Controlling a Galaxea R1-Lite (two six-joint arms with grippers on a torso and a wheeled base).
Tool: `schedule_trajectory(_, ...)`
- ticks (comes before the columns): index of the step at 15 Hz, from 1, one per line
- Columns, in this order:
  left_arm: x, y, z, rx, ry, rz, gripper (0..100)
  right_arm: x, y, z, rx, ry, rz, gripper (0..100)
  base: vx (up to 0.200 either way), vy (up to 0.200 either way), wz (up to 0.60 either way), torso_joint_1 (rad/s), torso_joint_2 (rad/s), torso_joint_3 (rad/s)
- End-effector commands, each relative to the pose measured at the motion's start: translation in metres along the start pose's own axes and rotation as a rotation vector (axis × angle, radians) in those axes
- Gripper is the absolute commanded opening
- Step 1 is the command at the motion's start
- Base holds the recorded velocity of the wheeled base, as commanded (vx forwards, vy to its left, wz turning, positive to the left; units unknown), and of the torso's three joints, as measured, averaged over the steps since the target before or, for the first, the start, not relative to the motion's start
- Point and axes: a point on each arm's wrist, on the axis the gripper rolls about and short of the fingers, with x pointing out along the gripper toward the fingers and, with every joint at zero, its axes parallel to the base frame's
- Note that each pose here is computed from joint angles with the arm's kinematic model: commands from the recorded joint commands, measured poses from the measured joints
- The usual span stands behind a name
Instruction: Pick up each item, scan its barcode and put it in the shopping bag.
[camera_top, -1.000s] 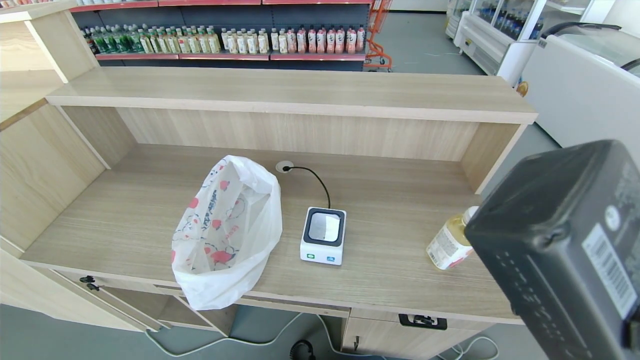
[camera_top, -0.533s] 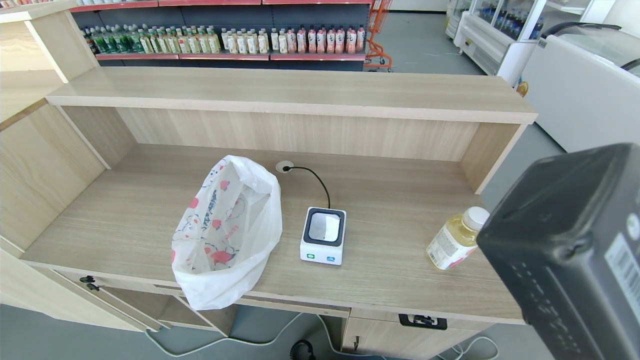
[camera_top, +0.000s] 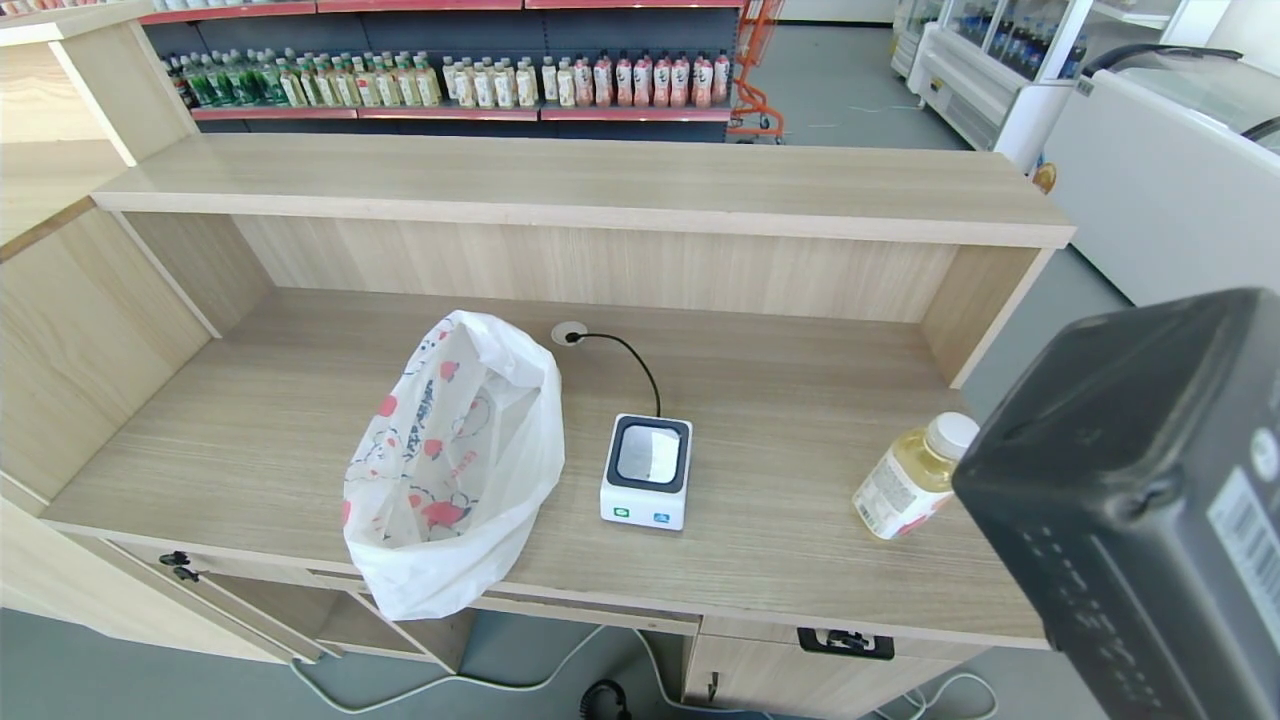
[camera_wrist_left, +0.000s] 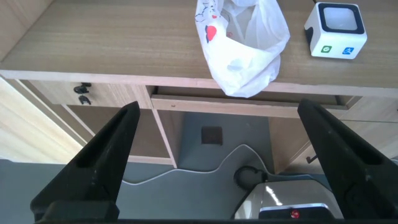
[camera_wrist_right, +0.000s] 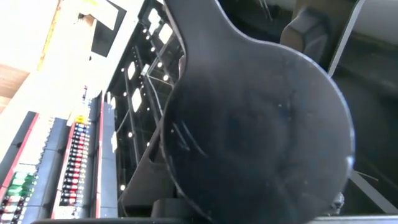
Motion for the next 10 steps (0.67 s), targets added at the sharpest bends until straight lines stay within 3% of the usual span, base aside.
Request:
schedule_trajectory(1, 0.000, 0.000, 0.000, 0.001, 0.000, 0.000, 100, 0.000, 0.001, 0.000, 0.005, -0.002, 0.001, 0, 0.000, 0.000, 0.00, 0.000, 0.00, 0.000)
schedule_trajectory(3, 0.000, 0.000, 0.000, 0.000, 0.000, 0.000, 100, 0.001, 0.005, -0.001, 0.052, 0.007, 0.013, 0, 0.000, 0.000, 0.00, 0.000, 0.00, 0.000)
schedule_trajectory(4, 0.000, 0.000, 0.000, 0.000, 0.000, 0.000, 100, 0.001, 0.020, -0.005, 0.269, 0.114, 0.117, 0, 0.000, 0.000, 0.00, 0.000, 0.00, 0.000)
schedule_trajectory(5, 0.000, 0.000, 0.000, 0.000, 0.000, 0.000, 100, -0.002, 0.026, -0.005, 0.384, 0.195, 0.185, 0, 0.000, 0.000, 0.00, 0.000, 0.00, 0.000)
schedule_trajectory(6, 0.000, 0.000, 0.000, 0.000, 0.000, 0.000, 100, -0.015, 0.036, -0.005, 0.756, 0.481, 0.360, 0, 0.000, 0.000, 0.00, 0.000, 0.00, 0.000)
schedule_trajectory(7, 0.000, 0.000, 0.000, 0.000, 0.000, 0.000, 100, -0.026, 0.030, -0.012, 0.903, 0.724, 0.404, 0, 0.000, 0.000, 0.00, 0.000, 0.00, 0.000)
schedule_trajectory(8, 0.000, 0.000, 0.000, 0.000, 0.000, 0.000, 100, -0.049, 0.024, -0.016, 0.954, 1.007, 0.433, 0, 0.000, 0.000, 0.00, 0.000, 0.00, 0.000)
schedule_trajectory(9, 0.000, 0.000, 0.000, 0.000, 0.000, 0.000, 100, -0.072, 0.026, -0.011, 1.002, 1.144, 0.459, 0, 0.000, 0.000, 0.00, 0.000, 0.00, 0.000)
schedule_trajectory(10, 0.000, 0.000, 0.000, 0.000, 0.000, 0.000, 100, -0.090, 0.028, -0.007, 1.038, 1.197, 0.484, 0, 0.000, 0.000, 0.00, 0.000, 0.00, 0.000)
